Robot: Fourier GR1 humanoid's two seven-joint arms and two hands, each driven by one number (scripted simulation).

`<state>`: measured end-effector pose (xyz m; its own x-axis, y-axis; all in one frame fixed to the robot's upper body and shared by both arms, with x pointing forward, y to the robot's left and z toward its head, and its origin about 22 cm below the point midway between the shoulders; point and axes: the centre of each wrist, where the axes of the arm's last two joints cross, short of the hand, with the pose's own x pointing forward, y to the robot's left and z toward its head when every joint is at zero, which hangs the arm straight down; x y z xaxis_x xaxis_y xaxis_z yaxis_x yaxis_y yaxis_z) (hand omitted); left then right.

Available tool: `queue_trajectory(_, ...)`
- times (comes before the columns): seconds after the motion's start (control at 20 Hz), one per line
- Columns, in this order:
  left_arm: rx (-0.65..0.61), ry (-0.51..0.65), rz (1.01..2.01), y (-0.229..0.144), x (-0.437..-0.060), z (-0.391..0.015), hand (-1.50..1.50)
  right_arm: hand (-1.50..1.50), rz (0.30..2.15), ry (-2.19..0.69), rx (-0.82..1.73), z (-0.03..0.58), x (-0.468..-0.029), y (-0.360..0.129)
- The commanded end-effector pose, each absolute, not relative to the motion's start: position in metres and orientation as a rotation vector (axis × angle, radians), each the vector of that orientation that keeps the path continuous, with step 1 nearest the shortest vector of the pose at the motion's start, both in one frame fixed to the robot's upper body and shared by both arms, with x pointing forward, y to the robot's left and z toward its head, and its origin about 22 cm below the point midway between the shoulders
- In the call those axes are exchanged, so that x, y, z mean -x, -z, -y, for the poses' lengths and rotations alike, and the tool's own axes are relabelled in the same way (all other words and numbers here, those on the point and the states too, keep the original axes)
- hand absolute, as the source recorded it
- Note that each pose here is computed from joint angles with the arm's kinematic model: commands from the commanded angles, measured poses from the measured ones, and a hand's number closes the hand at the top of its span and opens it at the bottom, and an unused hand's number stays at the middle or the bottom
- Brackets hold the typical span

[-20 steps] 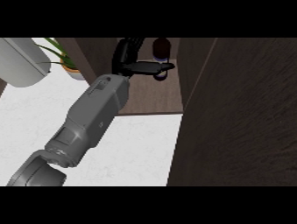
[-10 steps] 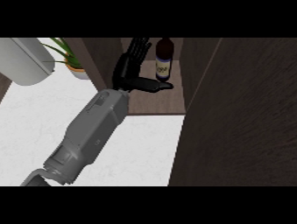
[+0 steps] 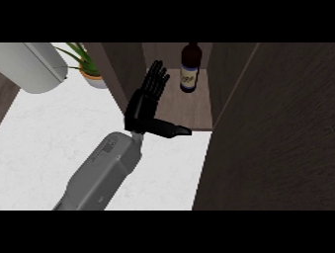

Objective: Pick up the wine, place it into the cabinet and close the cabinet

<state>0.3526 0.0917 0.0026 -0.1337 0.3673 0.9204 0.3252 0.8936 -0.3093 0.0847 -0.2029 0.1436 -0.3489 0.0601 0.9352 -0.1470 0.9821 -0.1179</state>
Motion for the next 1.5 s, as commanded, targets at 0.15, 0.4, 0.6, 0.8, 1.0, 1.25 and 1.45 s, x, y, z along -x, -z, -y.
queue_trajectory(0.15,0.553,-0.062,1.706,0.015,-0.297,-0.108,-1.50,-1.50,1.951,-0.149,-0.158,0.206,-0.057,-0.192)
queue_trajectory(0.4,0.564,-0.122,1.698,0.017,-0.260,-0.134,-1.50,-1.50,1.942,-0.188,-0.148,0.205,-0.061,-0.181)
queue_trajectory(0.6,0.570,-0.165,1.714,0.006,-0.250,-0.156,-1.50,-1.50,1.916,-0.267,-0.179,0.205,-0.057,-0.194)
queue_trajectory(0.8,0.566,-0.162,1.741,0.010,-0.230,-0.181,-1.50,-1.50,1.902,-0.352,-0.239,0.207,-0.057,-0.193)
queue_trajectory(1.0,0.507,-0.162,1.786,0.012,-0.237,-0.223,-1.50,-1.50,1.847,-0.406,-0.372,0.202,-0.056,-0.183)
queue_trajectory(1.25,0.478,-0.163,1.816,0.005,-0.232,-0.251,-1.50,1.50,1.783,-0.633,-0.506,0.200,-0.054,-0.182)
queue_trajectory(1.45,0.439,-0.144,1.851,-0.007,-0.228,-0.277,-1.50,1.50,1.784,-0.634,-0.556,0.195,-0.047,-0.186)
